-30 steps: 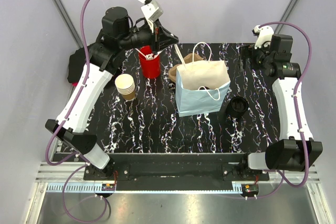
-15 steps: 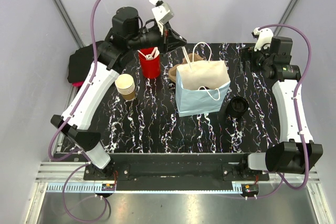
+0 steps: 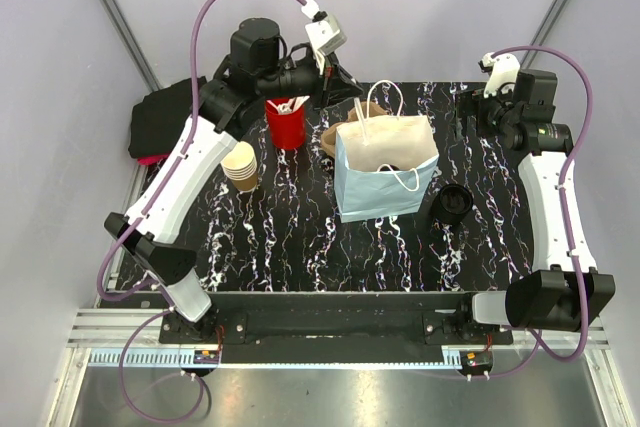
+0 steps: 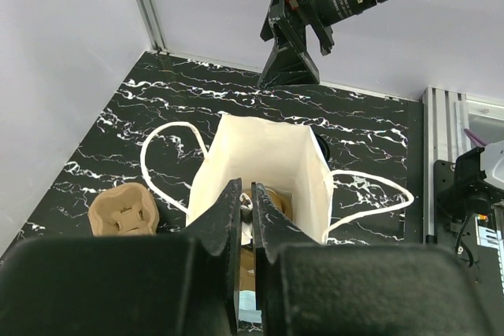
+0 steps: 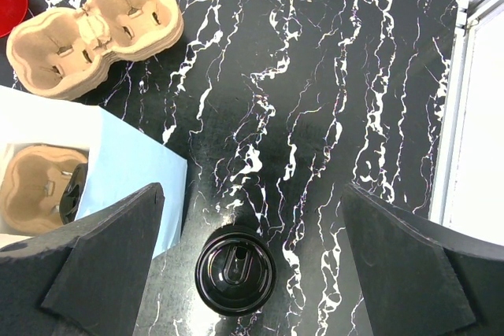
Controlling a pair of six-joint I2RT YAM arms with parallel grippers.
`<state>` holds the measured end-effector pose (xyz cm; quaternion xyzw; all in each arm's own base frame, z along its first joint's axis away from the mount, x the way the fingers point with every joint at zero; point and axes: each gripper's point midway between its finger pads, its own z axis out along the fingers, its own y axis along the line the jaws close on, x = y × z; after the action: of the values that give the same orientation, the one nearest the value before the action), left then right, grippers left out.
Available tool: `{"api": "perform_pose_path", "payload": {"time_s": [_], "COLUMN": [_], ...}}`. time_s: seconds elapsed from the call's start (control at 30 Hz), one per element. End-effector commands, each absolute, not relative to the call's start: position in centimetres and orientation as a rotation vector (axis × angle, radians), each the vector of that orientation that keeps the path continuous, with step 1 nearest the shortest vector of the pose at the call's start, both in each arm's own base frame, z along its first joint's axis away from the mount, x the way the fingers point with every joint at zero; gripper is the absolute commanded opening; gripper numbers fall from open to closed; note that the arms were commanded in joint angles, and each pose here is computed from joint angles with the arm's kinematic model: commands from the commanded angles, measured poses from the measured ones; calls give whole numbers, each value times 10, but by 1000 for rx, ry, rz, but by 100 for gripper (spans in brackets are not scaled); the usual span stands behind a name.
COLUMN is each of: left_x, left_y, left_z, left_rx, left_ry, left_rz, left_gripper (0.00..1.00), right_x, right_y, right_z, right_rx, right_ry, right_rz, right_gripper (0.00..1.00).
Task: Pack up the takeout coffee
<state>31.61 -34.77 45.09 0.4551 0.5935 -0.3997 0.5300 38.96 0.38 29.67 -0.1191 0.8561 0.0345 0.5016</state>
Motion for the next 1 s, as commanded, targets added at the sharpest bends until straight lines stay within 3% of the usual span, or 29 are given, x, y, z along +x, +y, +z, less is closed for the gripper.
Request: {"api": "perform_pose_path", "payload": {"time_s": [0.0, 0.87, 0.97], "left_x": [315, 358, 352], "left_y": [-351, -379, -375], "left_z": [457, 387, 378], "left_rx": [1106, 1132, 1144], "left_ry": [1354, 1446, 1459], "left_rz": [-936, -865, -867], "left_gripper": [0, 0, 6], "right_x": [390, 387, 387], "right_y": [0, 2, 3], "right_z": [319, 317, 319], "right_rx": [-299, -330, -334], "right_ry": [1989, 1996, 1992], "right_rz": [40, 45, 50], "right_gripper": [100, 100, 100]}}
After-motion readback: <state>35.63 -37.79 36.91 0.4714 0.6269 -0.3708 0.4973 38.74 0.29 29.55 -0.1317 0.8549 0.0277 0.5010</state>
